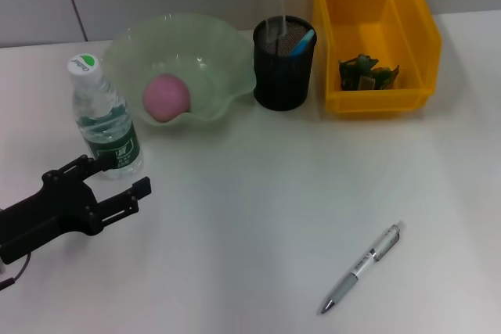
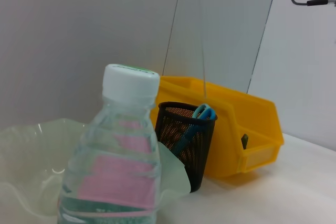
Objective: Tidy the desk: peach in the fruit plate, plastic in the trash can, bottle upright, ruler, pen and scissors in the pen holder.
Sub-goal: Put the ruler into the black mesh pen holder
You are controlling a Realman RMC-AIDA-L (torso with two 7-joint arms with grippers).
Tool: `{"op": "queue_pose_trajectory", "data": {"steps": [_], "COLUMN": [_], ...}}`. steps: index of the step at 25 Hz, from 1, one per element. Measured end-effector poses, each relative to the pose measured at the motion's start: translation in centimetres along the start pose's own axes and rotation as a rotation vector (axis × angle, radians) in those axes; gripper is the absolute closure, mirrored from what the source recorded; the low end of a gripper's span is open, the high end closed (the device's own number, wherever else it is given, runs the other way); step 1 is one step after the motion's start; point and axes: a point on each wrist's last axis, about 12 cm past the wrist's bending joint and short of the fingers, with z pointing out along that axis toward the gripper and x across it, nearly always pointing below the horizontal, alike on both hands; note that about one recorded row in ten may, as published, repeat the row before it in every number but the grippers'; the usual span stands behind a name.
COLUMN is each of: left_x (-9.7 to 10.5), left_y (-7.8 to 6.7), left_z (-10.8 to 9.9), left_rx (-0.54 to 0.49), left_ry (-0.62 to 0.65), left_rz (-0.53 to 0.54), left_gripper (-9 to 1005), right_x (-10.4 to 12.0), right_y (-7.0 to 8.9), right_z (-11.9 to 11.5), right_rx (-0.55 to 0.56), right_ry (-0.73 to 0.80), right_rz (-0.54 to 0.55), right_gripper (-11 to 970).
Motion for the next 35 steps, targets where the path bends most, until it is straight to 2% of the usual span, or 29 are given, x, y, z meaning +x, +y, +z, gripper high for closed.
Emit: {"op": "queue_pose_trajectory", "data": {"steps": [13,23,35], "left_x": [0.0,-0.1,-0.2], "left_y": [0.1,0.3,0.3], "left_z": [-0.2,-0.2,-0.1], "left_rx": [-0.005,-0.010,-0.010], "left_ry": [0.002,-0.003,-0.005], "left_rz": [0.001,0.002,0.004], "left_gripper": [194,194,194], "right_x": [2.1,3.5,4.5], "right_y": [-0.8,-0.3,-0.4], "right_z": [1.8,3.2,3.6], "right_rx": [0.056,0.083,0.102], "right_ry": [-0.042,-0.001,0.022], "right_rz": [-0.023,-0.050,-0.040], "right_gripper": [577,577,577]}}
